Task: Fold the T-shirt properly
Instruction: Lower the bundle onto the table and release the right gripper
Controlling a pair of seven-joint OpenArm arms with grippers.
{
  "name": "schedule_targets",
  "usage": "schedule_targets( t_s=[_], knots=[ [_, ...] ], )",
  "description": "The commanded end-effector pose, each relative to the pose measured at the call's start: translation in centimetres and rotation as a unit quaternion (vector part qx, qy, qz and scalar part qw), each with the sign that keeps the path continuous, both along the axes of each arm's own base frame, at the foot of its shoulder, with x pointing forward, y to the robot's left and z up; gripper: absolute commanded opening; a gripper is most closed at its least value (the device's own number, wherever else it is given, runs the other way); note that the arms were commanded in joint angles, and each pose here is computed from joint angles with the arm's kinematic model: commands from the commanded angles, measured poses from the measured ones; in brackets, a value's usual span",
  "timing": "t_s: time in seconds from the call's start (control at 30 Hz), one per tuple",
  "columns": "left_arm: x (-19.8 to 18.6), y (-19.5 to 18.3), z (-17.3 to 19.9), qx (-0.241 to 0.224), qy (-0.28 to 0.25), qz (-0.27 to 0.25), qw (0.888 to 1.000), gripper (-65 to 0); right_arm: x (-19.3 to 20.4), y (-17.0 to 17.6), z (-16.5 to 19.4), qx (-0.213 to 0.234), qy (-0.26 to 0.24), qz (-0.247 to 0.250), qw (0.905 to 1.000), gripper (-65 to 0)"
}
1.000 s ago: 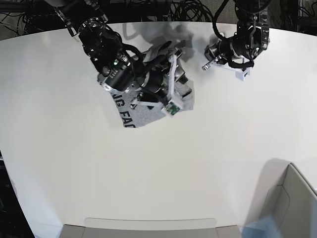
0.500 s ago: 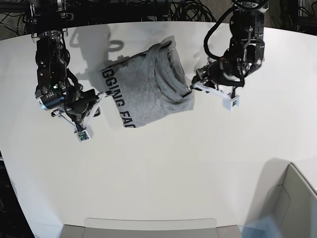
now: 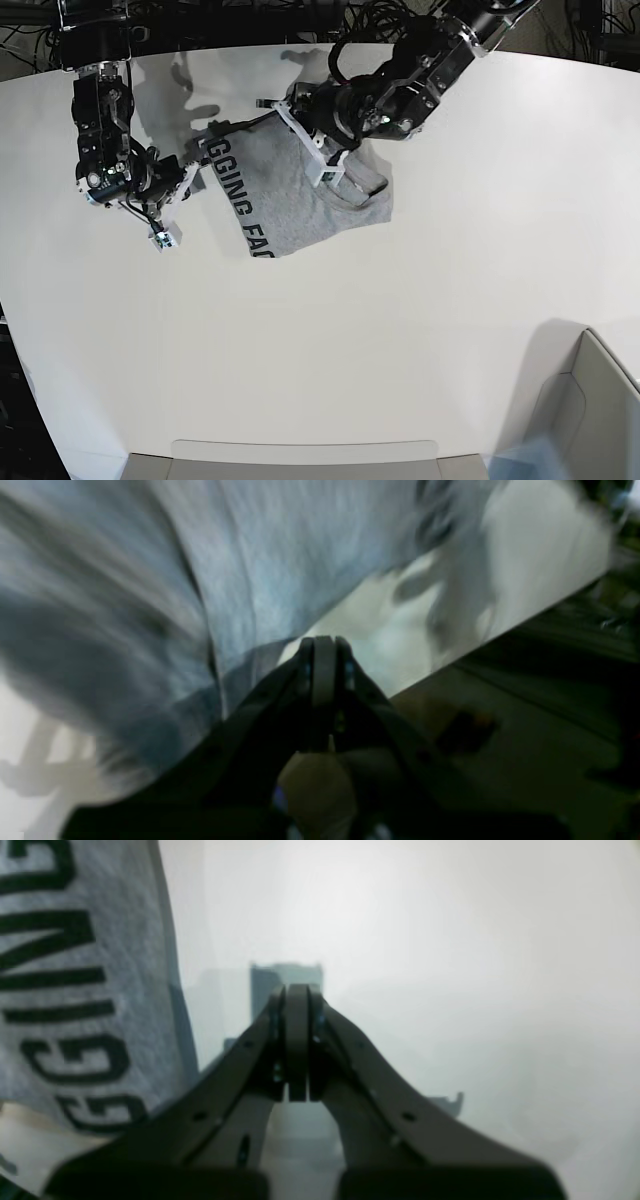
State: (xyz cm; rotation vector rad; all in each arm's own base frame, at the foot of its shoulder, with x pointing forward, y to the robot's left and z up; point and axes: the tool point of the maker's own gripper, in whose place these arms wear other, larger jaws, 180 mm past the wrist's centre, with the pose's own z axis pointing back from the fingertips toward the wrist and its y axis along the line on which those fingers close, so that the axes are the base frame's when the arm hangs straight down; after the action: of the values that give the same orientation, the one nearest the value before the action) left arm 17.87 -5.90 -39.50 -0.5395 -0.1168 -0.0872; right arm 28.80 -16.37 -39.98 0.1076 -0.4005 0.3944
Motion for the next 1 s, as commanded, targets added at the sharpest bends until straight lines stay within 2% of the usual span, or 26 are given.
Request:
schedule_targets(
  t_s=[0.0, 0.1, 0.2, 0.3, 0.37, 0.47, 0.53, 0.6, 0.73, 0.83, 0.97],
  knots=[
    [0.1, 0.2, -0.3, 0.007, 0.006, 0.001, 1.000, -65.0, 1.1, 1.0, 1.2, 0.009, -0.025, 0.018, 0.9995, -65.0],
    [0.3, 1.0, -1.1, 0.018, 0.016, 0.010, 1.000, -65.0, -0.1, 3.3, 0.6, 0.010, -0.013, 0.058, 0.9982, -65.0],
    [1.7, 3.6, -1.5, 0.036, 0.009, 0.039, 0.999, -65.0, -2.0, 5.9, 0.2, 0.015, -0.004, 0.103, 0.9945, -65.0],
    [4.4, 6.8, -1.2, 0.045, -0.001, 0.099, 0.994, -65.0, -4.3, 8.6, 0.3, 0.025, -0.001, 0.152, 0.9881, -65.0],
    [6.5, 9.8, -1.5, 0.054, 0.000, 0.156, 0.986, -65.0, -6.1, 10.6, 0.5, 0.034, 0.000, 0.186, 0.9819, -65.0],
    [12.2, 13.8, 0.0, 0.056, -0.041, 0.239, 0.969, -65.0, -8.0, 12.4, 1.6, 0.049, -0.009, 0.217, 0.9749, -65.0],
    [13.8, 14.9, 1.1, 0.050, -0.057, 0.259, 0.963, -65.0, -8.0, 11.7, 2.5, 0.047, -0.023, 0.213, 0.9757, -65.0],
    [14.2, 14.8, 2.1, 0.042, -0.072, 0.261, 0.962, -65.0, -7.6, 10.5, 3.5, 0.040, -0.040, 0.201, 0.9780, -65.0],
    [14.3, 14.1, 4.0, 0.027, -0.103, 0.255, 0.961, -65.0, -4.7, 5.6, 5.4, 0.013, -0.081, 0.125, 0.9887, -65.0],
    [12.4, 12.8, 4.7, 0.013, -0.110, 0.235, 0.966, -65.0, -1.6, 1.3, 7.2, -0.006, -0.117, 0.052, 0.9917, -65.0],
    [9.3, 8.4, 5.9, -0.012, -0.122, 0.162, 0.979, -65.0, 1.4, -1.5, 7.4, -0.018, -0.124, 0.013, 0.9921, -65.0]
  ],
)
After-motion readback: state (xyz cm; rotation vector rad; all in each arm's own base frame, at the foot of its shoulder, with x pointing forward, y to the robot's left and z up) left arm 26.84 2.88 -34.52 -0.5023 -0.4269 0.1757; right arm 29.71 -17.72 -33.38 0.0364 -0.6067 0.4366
